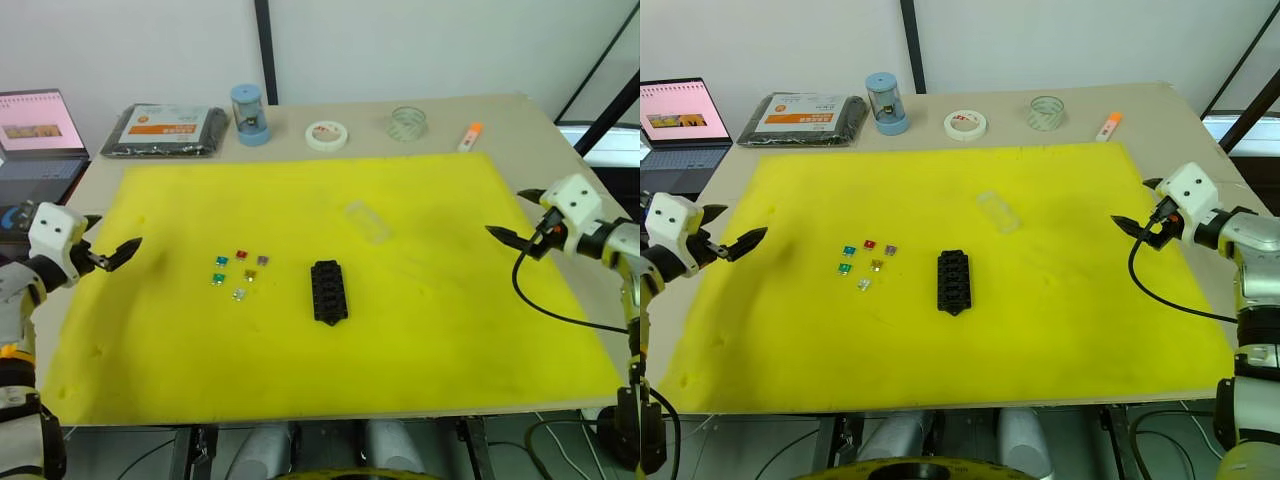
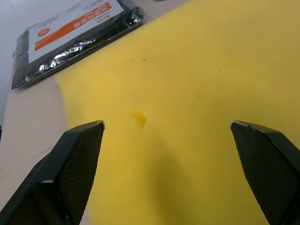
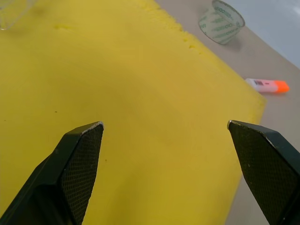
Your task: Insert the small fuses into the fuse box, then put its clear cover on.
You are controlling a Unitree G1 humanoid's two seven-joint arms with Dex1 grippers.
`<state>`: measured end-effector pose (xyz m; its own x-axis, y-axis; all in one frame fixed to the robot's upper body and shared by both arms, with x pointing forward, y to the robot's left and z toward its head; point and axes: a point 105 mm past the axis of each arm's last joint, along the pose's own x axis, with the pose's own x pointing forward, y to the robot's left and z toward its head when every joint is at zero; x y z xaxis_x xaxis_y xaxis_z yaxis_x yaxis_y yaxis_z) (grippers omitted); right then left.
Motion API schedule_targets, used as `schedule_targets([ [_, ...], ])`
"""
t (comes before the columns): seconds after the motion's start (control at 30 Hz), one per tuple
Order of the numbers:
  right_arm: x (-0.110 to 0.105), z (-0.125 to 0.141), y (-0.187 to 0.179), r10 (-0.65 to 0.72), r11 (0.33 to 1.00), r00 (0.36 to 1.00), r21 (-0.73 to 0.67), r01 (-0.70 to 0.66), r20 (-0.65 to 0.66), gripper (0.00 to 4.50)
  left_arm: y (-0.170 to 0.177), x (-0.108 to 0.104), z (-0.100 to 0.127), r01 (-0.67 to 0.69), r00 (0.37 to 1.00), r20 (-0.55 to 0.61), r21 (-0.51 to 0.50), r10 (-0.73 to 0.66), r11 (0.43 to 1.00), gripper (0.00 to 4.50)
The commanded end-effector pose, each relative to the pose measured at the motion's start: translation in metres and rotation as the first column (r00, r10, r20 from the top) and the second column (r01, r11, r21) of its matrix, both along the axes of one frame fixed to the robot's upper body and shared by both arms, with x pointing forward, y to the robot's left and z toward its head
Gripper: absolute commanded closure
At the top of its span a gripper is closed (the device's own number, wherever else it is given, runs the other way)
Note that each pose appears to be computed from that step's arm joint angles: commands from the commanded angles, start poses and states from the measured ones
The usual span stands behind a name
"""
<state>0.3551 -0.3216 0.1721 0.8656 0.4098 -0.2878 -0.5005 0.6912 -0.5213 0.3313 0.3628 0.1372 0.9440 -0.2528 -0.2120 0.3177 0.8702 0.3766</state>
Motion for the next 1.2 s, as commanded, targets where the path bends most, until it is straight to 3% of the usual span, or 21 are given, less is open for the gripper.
schedule_targets([
  [0.03, 0.002, 0.017, -0.002, -0.004, 1.000, 0.998, -0.015, 0.004, 0.056, 0.02, 0.002, -0.003, 0.004, 0.016, 1.000, 0.005, 0.061, -0.017, 0.998, 0.00],
  [0.2, 0.003, 0.018, -0.001, -0.002, 1.000, 0.998, -0.011, 0.003, 0.060, 0.02, 0.002, 0.001, 0.017, -0.008, 0.998, 0.065, 0.014, 0.007, 1.000, 0.00],
  [1.2, -0.003, 0.013, -0.003, -0.011, 1.000, 0.999, -0.020, 0.012, 0.048, 0.02, -0.010, 0.001, 0.019, 0.069, 0.997, 0.034, 0.018, -0.070, 0.997, 0.00],
])
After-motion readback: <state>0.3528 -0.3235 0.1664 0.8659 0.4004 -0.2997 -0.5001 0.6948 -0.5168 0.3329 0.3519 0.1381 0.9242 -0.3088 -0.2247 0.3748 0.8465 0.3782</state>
